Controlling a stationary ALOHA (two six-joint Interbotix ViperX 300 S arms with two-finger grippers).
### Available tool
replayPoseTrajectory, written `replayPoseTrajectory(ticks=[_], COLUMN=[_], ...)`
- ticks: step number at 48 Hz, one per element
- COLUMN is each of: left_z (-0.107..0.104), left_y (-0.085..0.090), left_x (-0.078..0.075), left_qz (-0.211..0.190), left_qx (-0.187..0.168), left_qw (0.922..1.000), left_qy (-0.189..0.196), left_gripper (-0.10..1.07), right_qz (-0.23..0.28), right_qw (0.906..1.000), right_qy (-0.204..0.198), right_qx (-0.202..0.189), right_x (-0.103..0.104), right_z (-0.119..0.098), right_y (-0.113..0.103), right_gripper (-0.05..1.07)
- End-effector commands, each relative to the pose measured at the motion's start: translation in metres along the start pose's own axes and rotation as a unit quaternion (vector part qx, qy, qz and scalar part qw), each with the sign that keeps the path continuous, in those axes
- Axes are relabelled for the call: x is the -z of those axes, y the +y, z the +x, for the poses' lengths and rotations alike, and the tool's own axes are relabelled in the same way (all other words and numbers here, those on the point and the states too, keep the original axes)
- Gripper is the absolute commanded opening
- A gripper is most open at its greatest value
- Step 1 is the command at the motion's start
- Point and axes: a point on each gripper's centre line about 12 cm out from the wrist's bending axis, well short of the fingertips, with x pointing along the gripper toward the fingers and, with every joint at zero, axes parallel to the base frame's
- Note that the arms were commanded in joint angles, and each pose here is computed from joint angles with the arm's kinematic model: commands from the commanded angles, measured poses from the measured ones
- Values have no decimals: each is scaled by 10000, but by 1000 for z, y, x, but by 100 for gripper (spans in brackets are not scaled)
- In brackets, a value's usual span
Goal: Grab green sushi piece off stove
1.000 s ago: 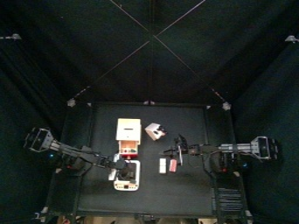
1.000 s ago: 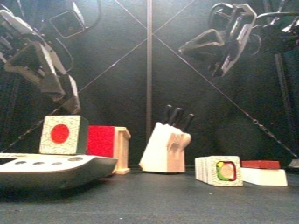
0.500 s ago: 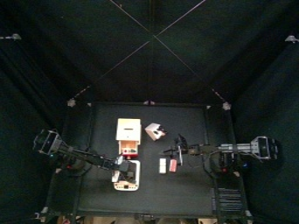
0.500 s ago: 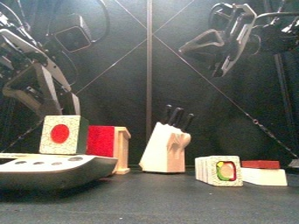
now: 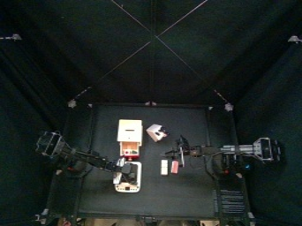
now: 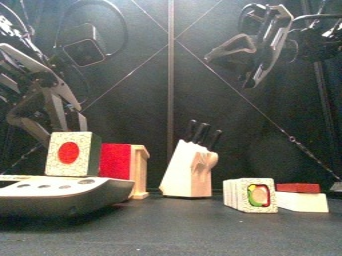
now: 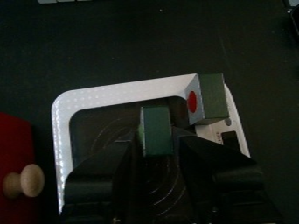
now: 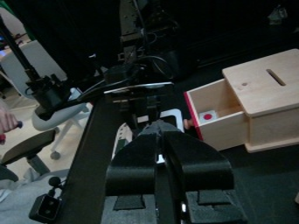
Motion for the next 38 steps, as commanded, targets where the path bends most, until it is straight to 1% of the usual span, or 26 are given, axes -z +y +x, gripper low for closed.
replayPoseTrajectory(ticks=[1,9,13,22,38], left_z=[0,-4,-7,-14,-16], left_y=[1,0,1,0,0], left_x=[-12,-17,-20,-27,-29], left_qz=[14,21,16,0,2], left_qx=[-6,2,1,12,9], left_qw=[9998,9996,9994,9987,9985], left_qy=[-177,-269,-346,-506,-545], left_gripper=[69,58,55,55,55], right_qz=[-21,-21,-21,-19,-19], right_qw=[9998,9998,9998,9998,9998], right_qy=[-186,-186,-186,-179,-179], right_qx=[-59,-59,-59,-57,-57], right_x=[-12,-12,-12,-11,-11], right_z=[1,1,1,1,1], right_y=[3,3,3,3,3], right_gripper=[37,37,37,37,37])
